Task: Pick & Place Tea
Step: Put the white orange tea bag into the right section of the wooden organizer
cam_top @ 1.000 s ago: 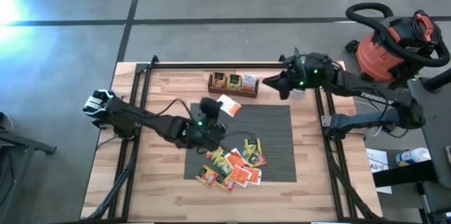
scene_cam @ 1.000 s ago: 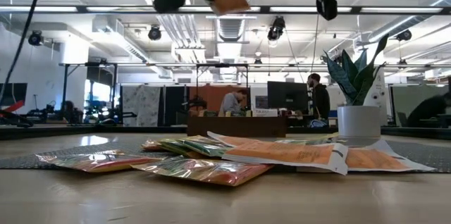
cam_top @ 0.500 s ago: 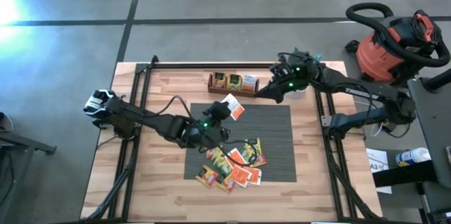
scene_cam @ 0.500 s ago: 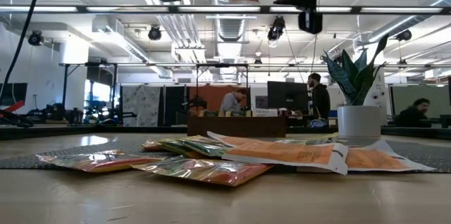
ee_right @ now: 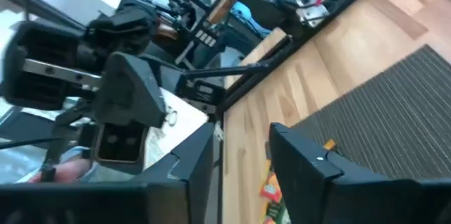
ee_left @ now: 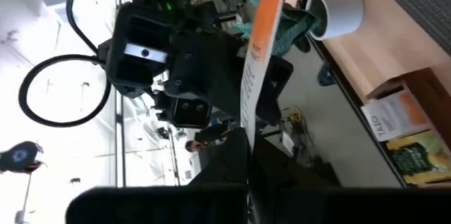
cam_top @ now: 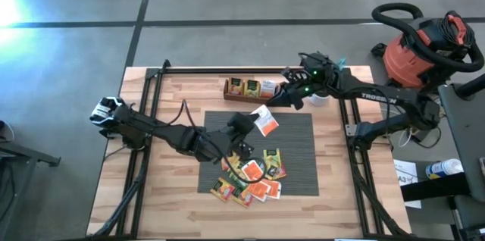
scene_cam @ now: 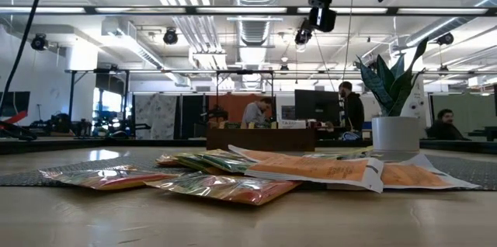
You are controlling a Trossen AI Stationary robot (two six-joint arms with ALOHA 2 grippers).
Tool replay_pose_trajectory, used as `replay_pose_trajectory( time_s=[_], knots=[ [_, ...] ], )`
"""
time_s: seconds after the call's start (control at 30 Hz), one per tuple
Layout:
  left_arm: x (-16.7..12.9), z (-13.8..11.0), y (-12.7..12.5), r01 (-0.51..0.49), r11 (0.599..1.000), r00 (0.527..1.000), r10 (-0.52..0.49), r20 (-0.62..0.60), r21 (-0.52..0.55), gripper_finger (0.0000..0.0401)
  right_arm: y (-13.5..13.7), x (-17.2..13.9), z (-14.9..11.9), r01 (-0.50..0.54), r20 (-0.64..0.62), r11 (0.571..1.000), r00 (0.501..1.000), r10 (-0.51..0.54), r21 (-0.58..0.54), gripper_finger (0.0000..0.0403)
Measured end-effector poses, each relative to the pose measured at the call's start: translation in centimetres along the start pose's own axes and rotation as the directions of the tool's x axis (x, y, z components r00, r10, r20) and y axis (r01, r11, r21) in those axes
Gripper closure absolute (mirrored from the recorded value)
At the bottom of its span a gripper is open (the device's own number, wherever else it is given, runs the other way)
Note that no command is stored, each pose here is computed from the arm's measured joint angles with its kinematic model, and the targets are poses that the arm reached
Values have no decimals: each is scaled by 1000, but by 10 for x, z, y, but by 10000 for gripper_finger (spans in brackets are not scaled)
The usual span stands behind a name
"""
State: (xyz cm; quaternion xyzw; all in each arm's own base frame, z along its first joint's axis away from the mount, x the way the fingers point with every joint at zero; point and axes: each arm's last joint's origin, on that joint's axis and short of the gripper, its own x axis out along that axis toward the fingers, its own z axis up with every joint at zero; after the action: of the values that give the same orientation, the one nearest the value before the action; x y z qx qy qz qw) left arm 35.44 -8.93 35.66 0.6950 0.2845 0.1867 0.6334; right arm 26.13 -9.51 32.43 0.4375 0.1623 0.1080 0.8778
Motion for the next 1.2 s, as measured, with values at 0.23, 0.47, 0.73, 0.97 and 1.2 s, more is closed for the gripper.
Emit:
replay_pose_trajectory(
  time_s=[0.23,0.47,0.73,0.97,1.2],
  knots=[
    [3,-1,0,1,999,1000,-1,17,34,401,5,-4,-2,-87,-78,995,993,90,44,226],
    [5,-2,3,-21,999,998,19,60,47,401,5,-3,-2,-91,-88,992,991,98,82,211],
    [9,3,1,-32,998,996,28,88,52,401,2,0,-3,-104,-118,990,986,115,98,220],
    [15,-2,1,-32,999,997,30,71,21,401,2,0,-3,-114,-129,989,984,126,96,269],
    [18,-4,1,-34,999,997,33,64,12,401,2,0,-4,-128,-138,990,981,135,60,334]
  ],
)
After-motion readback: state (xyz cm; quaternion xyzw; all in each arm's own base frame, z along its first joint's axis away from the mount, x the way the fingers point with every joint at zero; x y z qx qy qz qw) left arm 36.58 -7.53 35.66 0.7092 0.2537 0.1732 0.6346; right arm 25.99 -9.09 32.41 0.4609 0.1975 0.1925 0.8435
